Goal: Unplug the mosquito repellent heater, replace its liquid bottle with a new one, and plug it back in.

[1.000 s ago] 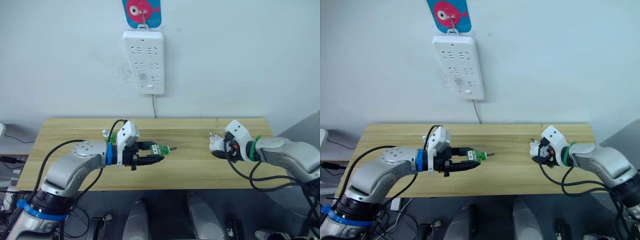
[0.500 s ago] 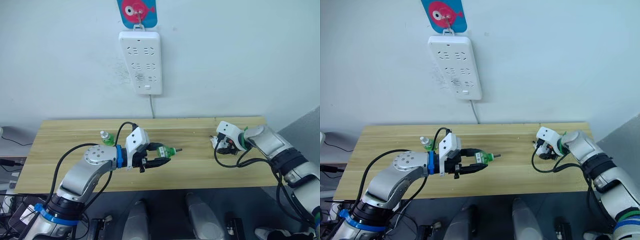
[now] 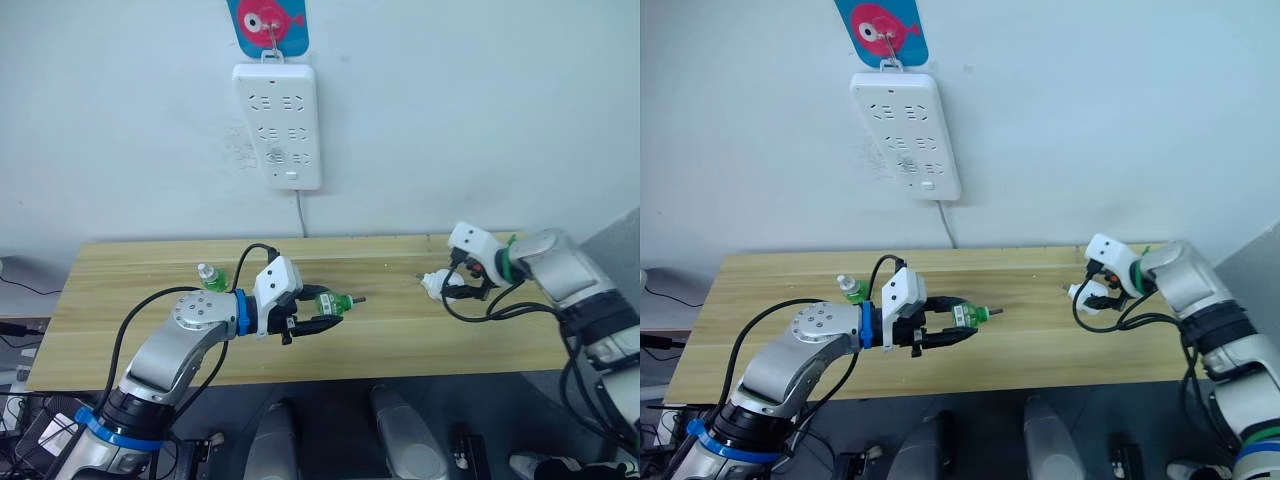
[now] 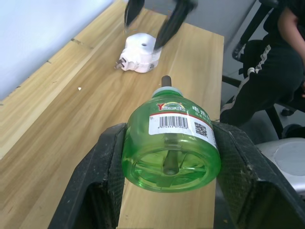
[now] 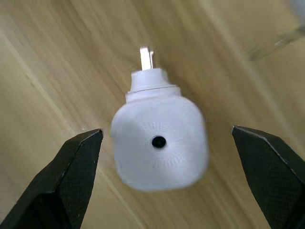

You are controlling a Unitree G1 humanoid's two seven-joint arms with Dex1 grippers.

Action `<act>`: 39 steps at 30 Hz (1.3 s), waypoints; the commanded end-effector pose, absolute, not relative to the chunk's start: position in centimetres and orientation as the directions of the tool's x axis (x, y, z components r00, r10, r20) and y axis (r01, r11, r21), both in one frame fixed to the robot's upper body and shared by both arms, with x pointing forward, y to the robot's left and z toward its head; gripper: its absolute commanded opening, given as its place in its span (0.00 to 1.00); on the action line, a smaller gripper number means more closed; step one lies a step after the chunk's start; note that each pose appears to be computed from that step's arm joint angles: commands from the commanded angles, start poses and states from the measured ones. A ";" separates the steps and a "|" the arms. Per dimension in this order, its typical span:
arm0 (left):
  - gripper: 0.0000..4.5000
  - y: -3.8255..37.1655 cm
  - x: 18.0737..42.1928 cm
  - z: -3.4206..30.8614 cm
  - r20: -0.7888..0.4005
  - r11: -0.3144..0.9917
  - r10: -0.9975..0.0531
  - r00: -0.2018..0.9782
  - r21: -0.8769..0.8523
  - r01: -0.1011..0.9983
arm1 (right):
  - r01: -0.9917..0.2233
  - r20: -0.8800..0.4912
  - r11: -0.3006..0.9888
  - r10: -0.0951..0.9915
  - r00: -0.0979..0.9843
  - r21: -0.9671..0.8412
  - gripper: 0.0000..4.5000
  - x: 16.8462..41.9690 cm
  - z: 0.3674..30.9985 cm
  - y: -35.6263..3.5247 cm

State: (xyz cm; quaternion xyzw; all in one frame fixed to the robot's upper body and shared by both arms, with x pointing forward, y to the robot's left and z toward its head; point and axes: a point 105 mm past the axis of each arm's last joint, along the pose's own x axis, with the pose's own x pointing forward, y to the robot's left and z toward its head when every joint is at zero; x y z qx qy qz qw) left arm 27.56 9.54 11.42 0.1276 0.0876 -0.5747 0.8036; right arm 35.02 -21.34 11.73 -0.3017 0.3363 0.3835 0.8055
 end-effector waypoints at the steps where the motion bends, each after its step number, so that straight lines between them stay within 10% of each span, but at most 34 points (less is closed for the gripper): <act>1: 0.51 9.3 27.2 12.1 -0.247 0.290 -0.917 0.313 0.128 0.948 | -0.839 -0.733 0.506 0.492 0.469 -0.197 1.00 33.1 14.4 -20.5; 9: 0.51 7.0 27.6 15.8 0.091 0.429 -0.903 0.420 0.225 0.875 | -0.834 -0.261 0.552 0.808 0.528 0.021 1.00 28.0 19.3 -16.0; 16: 0.51 5.6 27.7 17.1 0.227 0.512 -0.855 0.466 0.232 0.827 | -0.770 0.002 0.489 0.844 0.536 0.409 1.00 26.3 19.3 -11.9; 30: 0.51 3.8 26.8 17.9 0.282 0.509 -0.851 0.443 0.237 0.827 | -0.713 0.184 0.364 0.804 0.565 0.599 1.00 27.4 20.3 -7.6; 39: 0.51 3.9 26.7 17.9 0.285 0.516 -0.847 0.448 0.239 0.823 | -0.710 0.210 0.287 0.825 0.525 0.643 0.40 27.1 20.6 -7.4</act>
